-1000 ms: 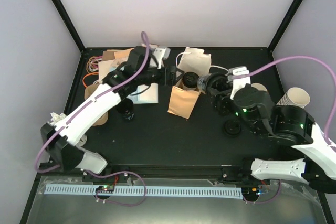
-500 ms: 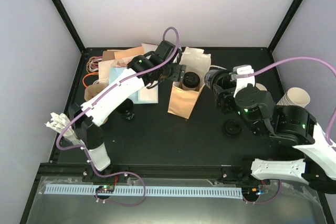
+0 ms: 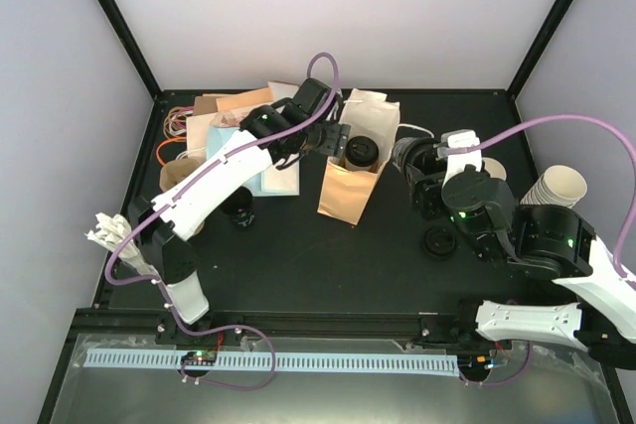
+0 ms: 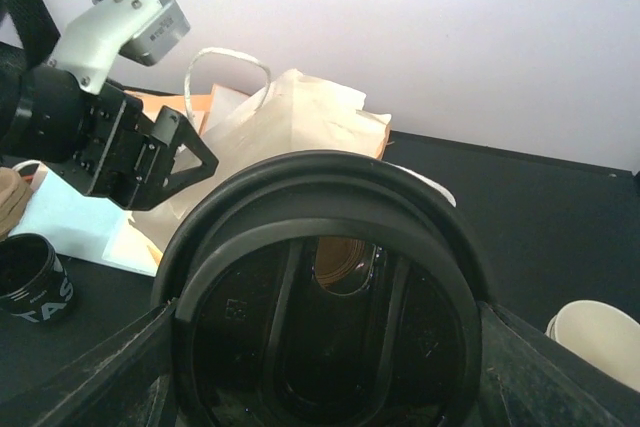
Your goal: Pack the takeout coffee
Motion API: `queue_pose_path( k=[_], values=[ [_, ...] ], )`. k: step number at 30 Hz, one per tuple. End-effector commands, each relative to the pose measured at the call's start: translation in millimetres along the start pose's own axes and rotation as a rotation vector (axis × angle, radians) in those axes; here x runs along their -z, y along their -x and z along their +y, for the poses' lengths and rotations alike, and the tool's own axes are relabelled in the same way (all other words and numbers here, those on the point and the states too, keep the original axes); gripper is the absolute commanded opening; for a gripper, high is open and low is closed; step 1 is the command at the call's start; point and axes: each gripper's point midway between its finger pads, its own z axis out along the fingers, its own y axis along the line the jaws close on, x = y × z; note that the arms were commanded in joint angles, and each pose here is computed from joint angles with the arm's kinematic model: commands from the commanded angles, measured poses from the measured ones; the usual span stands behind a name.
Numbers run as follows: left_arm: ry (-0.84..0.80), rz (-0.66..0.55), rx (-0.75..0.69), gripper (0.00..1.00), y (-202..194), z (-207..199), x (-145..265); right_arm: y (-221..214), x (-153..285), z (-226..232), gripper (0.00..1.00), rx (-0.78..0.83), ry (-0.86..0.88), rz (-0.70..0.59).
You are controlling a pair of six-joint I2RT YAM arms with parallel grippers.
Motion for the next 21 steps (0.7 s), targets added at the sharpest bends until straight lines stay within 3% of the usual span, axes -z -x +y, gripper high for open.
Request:
queue_pose_path(
  k=[1,9,19,21],
  values=[
    [-0.104,-0.094,0.024,0.87,19,-6,34,6,0,-5,0.75,-0.015,-0.023,-0.033],
    [-0.164,-0.024,-0.028,0.78,14,-18,15,3,-2,-2,0.75,-0.016,-0.017,-0.023],
    [-0.069,0.029,-0.084,0.48,13,-7,1,5,-2,-2,0.74,-0.007,-0.017,-0.021],
    [-0.057,0.04,-0.093,0.38,10,-5,-1,7,-2,0,0.74,-0.001,-0.018,-0.02]
  ],
)
